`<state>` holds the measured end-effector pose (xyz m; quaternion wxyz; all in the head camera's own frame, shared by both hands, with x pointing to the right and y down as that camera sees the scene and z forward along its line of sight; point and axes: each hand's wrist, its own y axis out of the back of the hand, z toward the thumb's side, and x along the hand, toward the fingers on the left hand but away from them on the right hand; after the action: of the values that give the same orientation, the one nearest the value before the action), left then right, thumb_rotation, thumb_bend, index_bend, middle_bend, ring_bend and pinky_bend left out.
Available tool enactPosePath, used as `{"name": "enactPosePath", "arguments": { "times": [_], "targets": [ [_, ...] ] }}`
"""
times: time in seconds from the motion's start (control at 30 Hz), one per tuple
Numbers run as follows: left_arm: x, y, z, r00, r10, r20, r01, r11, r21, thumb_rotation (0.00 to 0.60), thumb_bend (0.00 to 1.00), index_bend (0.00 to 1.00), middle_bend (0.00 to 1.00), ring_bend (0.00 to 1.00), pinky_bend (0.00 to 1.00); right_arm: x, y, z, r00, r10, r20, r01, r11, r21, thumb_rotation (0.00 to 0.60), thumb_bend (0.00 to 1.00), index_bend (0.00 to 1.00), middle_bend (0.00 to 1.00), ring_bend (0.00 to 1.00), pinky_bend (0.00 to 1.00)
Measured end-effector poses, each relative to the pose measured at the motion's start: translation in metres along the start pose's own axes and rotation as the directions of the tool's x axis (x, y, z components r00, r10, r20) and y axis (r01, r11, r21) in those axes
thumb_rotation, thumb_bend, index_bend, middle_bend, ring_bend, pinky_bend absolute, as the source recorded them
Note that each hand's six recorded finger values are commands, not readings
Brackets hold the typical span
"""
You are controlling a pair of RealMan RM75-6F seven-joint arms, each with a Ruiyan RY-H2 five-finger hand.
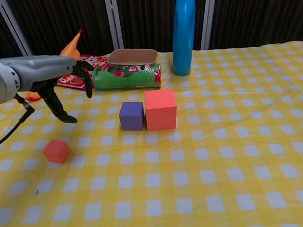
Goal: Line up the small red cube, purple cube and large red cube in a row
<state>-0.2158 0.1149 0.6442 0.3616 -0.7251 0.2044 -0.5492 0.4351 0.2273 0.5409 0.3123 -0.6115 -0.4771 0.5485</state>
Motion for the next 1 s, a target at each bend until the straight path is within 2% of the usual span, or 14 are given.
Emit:
{"name": "enactPosePath", "arguments": {
  "times": [0.17,0.37,0.7,1.0],
  "targets": [
    [-0.007,-0.022,-0.009,0.999,-0.047,0.006,0.047,0.998,0.028,0.600,0.21,0.39,0.00,0.00,0.07,0.000,0.001,0.000,1.000,-0.005,0.003,0.005,1.000,0.000,0.600,0.37,0.00,0.00,0.00,0.04],
    [-0.005,-0.036,-0.014,0.998,-0.068,0.009,0.067,0.994,0.082,0.600,0.21,0.36,0.00,0.00,0.07,0.000,0.002,-0.002,1.000,-0.009,0.008,0.009,1.000,-0.002,0.600,0.37,0.00,0.00,0.00,0.04],
    [-0.010,-0.041,-0.032,0.993,-0.120,0.012,0.118,0.986,0.117,0.600,0.21,0.35,0.00,0.00,0.07,0.000,0.001,-0.001,1.000,-0.009,0.008,0.009,1.000,0.003,0.600,0.37,0.00,0.00,0.00,0.04],
    [-0.017,-0.048,-0.046,0.992,-0.124,0.004,0.122,0.980,0.156,0.600,0.21,0.37,0.00,0.00,0.07,0.000,0.001,0.000,1.000,-0.013,0.007,0.013,1.000,0.006,0.600,0.37,0.00,0.00,0.00,0.04]
  ]
}}
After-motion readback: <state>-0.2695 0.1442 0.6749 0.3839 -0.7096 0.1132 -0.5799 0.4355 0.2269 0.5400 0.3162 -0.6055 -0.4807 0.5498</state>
